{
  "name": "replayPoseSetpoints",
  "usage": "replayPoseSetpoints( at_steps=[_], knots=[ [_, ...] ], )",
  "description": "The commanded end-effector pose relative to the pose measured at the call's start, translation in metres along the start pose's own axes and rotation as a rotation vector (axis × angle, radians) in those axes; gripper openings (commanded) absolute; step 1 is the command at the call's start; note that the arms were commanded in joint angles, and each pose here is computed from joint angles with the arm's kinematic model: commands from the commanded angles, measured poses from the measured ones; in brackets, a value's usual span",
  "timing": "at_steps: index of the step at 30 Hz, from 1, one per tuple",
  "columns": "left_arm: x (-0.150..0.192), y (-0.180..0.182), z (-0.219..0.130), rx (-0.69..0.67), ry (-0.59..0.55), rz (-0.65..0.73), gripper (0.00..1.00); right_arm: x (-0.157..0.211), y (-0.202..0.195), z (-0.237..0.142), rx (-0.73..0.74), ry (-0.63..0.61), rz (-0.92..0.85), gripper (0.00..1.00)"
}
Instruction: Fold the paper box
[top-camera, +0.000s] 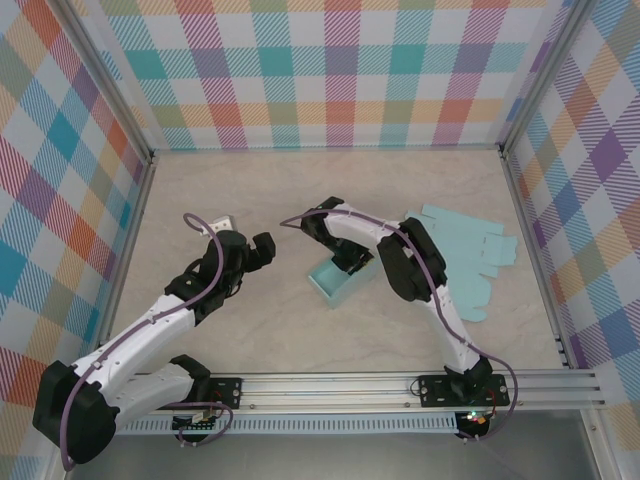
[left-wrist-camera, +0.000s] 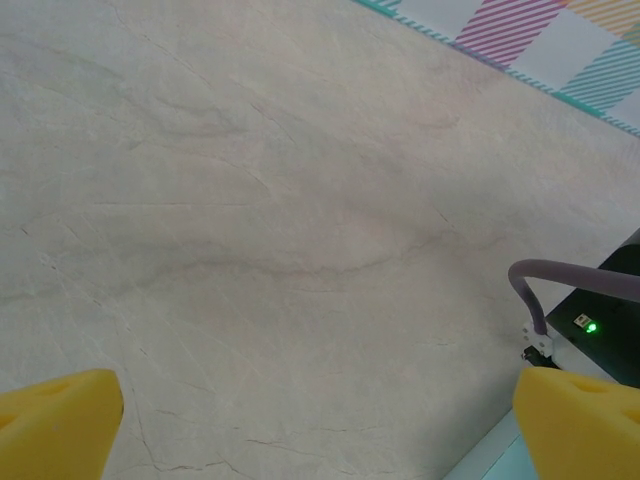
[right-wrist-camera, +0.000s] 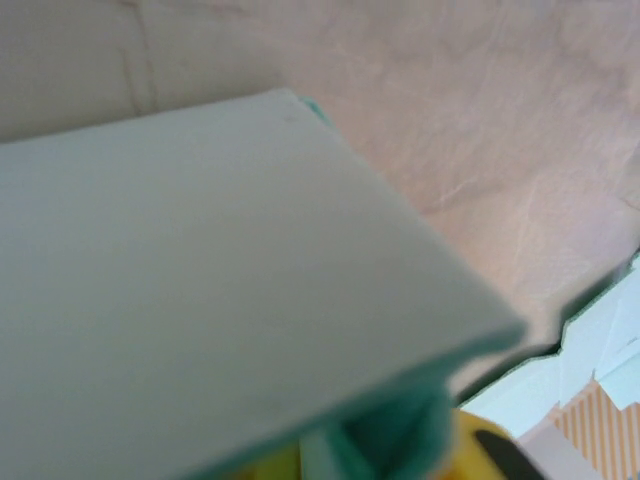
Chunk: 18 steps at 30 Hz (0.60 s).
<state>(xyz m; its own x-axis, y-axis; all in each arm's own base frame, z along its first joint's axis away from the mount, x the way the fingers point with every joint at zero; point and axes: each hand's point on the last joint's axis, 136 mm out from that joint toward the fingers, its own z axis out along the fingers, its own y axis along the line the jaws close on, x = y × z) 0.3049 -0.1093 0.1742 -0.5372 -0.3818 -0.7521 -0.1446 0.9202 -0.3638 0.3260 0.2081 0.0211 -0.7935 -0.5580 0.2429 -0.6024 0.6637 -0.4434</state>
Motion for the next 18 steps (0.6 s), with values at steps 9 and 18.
replayPoseSetpoints(
  at_steps=[9, 18],
  knots=[
    [-0.003, 0.004, 0.002, -0.005, -0.019, -0.029, 1.00, -0.055, 0.039, 0.032, 0.015, -0.200, 0.003, 0.00],
    [-0.009, 0.013, -0.004, -0.034, -0.066, -0.066, 1.00, -0.076, 0.055, 0.021, 0.111, -0.349, -0.036, 0.00]
  ],
)
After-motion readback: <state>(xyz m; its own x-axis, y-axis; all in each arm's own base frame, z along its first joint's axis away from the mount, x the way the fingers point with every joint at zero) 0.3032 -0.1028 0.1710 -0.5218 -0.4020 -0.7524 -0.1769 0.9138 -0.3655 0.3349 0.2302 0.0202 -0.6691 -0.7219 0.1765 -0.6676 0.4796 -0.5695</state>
